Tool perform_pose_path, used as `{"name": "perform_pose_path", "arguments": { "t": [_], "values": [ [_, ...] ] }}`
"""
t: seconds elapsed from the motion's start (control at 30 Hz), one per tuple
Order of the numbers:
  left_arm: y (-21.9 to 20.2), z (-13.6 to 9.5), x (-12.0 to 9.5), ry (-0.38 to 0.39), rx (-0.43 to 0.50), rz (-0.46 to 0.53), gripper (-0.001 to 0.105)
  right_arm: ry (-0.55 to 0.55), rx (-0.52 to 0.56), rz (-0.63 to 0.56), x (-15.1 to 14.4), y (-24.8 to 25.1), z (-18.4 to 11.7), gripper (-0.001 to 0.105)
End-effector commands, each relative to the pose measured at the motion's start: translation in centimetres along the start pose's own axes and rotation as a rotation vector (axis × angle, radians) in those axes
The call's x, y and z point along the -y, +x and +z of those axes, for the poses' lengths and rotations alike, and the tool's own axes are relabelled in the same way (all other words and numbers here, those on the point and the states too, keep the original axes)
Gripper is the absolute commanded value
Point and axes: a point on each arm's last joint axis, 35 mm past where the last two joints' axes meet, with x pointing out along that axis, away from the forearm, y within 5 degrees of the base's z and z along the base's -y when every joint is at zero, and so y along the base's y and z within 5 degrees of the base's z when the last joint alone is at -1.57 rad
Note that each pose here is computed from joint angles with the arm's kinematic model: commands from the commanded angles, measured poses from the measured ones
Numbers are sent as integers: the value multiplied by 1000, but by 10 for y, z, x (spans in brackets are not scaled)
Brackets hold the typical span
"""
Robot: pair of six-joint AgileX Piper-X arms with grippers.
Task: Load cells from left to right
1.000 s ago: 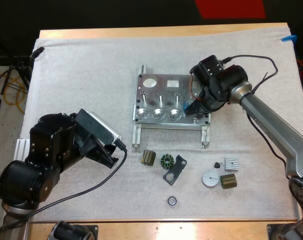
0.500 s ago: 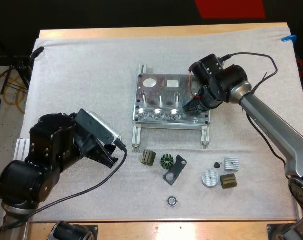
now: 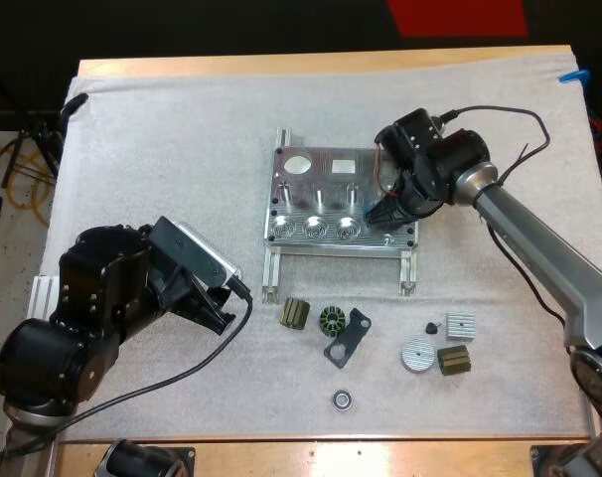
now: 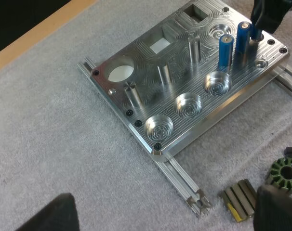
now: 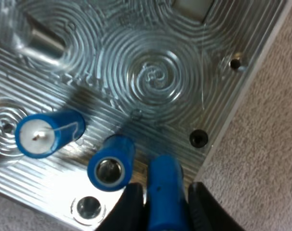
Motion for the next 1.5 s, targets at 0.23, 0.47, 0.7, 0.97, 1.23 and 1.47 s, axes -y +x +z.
{"name": "perform_pose_path", "arguments": {
  "t": [0.23,0.47,0.7,0.97,1.23,1.47],
  "values": [
    [-2,1,0,-12,16,-4,72,-3,-26,-22,3,0,-3,0],
    [-2,1,0,-12,16,-4,72,-3,-27,-22,3,0,-3,0],
    [-2,1,0,-12,16,-4,72,-3,-25,-12,3,0,-3,0],
    [-2,1,0,-12,16,-4,72,-2,-13,38,1,0,-2,0],
    [-2,1,0,-12,16,-4,72,-3,-22,40,1,0,-3,0],
    [-2,1,0,-12,16,-4,72,-4,-30,33,1,0,-4,0]
  ]
}}
